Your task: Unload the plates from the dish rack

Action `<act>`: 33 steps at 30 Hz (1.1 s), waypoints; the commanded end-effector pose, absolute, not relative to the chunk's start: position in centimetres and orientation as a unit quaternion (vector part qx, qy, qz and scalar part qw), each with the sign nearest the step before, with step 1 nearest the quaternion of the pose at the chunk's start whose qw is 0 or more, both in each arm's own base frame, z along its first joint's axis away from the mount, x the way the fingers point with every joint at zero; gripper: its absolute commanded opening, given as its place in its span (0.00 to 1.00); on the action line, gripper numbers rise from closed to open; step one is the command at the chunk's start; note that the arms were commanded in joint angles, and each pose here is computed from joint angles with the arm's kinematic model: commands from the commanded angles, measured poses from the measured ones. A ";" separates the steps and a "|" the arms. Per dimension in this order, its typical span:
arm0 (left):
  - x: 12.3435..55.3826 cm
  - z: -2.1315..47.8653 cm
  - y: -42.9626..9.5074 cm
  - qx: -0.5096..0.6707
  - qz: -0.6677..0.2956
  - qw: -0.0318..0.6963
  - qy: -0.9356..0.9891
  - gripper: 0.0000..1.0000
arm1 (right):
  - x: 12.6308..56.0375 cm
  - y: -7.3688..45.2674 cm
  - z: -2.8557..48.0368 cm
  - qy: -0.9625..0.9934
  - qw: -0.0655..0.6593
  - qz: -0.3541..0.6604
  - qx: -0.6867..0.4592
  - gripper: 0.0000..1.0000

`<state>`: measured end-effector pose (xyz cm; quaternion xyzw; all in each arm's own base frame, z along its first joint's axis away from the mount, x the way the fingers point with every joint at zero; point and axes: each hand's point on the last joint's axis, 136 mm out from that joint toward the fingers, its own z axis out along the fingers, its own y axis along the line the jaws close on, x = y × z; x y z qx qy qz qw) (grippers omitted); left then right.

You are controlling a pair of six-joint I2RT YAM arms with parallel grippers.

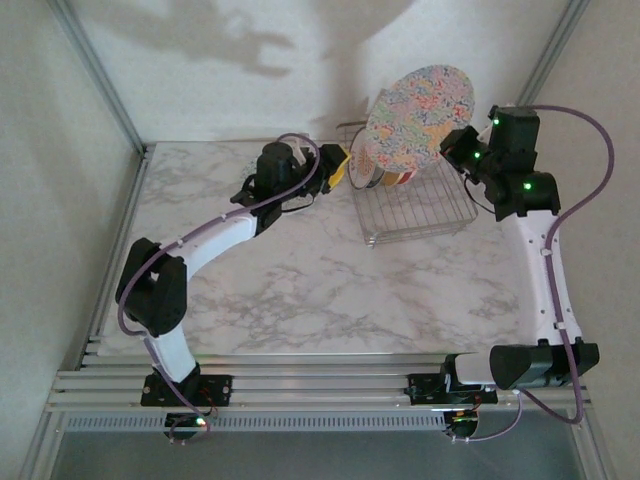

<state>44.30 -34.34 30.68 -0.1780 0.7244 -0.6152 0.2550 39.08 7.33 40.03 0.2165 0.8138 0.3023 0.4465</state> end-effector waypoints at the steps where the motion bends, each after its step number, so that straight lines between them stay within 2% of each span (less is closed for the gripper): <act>1: 44.5 33.6 -35.2 -0.152 -0.649 0.263 0.698 0.58 | 39.7 10.3 43.4 0.771 0.451 0.408 0.192 0.00; 11: 45.7 33.7 -35.0 -0.151 -0.643 0.277 0.697 0.57 | 40.7 12.8 41.3 0.767 0.385 0.477 0.187 0.00; 19: 46.1 33.9 -34.8 -0.151 -0.644 0.279 0.696 0.48 | 41.0 13.4 39.9 0.765 0.359 0.498 0.196 0.00; 22: 46.2 33.8 -34.7 -0.152 -0.643 0.278 0.697 0.39 | 41.2 13.5 39.5 0.766 0.352 0.501 0.198 0.00; 28: 46.3 33.5 -34.5 -0.155 -0.636 0.278 0.703 0.13 | 41.3 13.5 38.5 0.773 0.343 0.495 0.201 0.00; 30: 46.3 33.4 -34.5 -0.156 -0.635 0.276 0.705 0.02 | 41.4 13.5 38.4 0.773 0.343 0.494 0.201 0.00; 33: 46.3 33.4 -34.3 -0.158 -0.635 0.275 0.704 0.00 | 41.4 13.6 38.5 0.775 0.344 0.492 0.197 0.00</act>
